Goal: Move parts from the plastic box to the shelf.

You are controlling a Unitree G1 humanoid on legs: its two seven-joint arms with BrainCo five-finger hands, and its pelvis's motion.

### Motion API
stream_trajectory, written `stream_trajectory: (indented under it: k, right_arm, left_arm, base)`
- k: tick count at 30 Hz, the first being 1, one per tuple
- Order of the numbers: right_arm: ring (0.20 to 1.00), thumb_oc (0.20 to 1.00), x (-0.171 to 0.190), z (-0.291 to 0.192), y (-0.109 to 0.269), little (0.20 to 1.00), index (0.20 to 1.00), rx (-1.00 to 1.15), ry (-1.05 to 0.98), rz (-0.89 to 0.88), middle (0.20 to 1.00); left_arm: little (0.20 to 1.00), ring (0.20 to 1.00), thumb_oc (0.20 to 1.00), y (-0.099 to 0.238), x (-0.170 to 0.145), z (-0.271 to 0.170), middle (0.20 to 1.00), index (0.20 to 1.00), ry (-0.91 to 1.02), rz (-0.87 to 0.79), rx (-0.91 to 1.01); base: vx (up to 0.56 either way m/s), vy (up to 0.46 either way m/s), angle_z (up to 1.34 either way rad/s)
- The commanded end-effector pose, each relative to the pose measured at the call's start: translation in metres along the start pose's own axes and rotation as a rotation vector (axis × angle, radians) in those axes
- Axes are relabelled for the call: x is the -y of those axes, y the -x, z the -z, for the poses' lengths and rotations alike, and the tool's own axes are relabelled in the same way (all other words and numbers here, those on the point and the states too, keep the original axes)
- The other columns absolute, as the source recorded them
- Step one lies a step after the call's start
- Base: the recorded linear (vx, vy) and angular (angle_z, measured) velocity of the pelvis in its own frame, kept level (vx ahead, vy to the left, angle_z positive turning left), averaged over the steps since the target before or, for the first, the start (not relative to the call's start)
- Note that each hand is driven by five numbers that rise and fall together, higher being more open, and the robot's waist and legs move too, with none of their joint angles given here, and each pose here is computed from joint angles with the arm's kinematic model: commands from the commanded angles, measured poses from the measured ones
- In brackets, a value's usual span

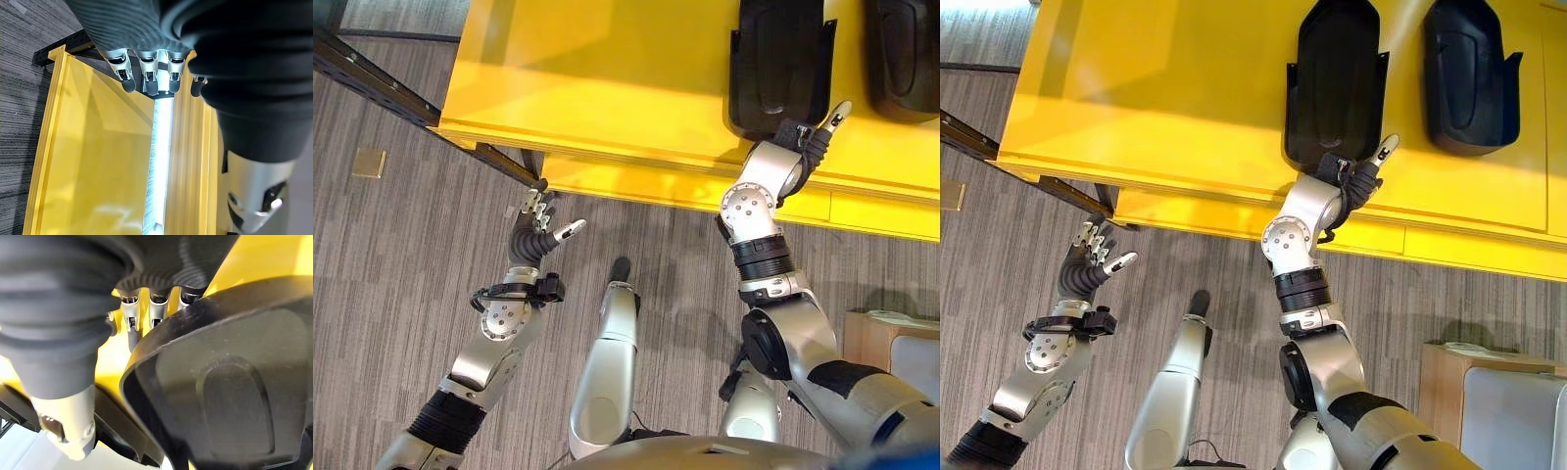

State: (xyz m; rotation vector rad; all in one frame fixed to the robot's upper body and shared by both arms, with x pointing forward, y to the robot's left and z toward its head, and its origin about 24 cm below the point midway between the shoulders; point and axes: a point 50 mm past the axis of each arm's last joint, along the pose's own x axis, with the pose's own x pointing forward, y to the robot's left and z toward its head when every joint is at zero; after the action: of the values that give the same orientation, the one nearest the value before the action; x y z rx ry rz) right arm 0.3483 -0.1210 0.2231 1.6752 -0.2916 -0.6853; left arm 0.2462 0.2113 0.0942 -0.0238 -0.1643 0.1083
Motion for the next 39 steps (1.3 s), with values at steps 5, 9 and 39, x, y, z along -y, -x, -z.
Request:
stream_trajectory:
  k: [5, 9, 39]
  right_arm:
    - [1.0, 1.0, -0.06, -0.034, 0.037, 1.0, 1.0, 0.116, 0.024, -0.504, 1.0]
    - [1.0, 1.0, -0.075, -0.035, 0.071, 1.0, 1.0, 0.146, 0.142, -0.828, 1.0]
    - [1.0, 1.0, -0.022, -0.064, 0.087, 1.0, 1.0, 0.187, 0.285, -0.976, 1.0]
  left_arm:
    - [1.0, 1.0, 1.0, -0.002, 0.001, -0.032, 1.0, 1.0, 0.074, -0.019, 0.17]
    - [1.0, 1.0, 1.0, 0.002, -0.006, -0.036, 1.0, 1.0, 0.044, -0.028, 0.189]
    - [1.0, 1.0, 1.0, 0.001, 0.01, -0.054, 1.0, 1.0, -0.073, 0.02, 0.358]
  base:
    - [-0.04, 0.023, -0.03]
    - [0.0, 0.004, -0.02]
    - [-0.01, 0.0, -0.03]
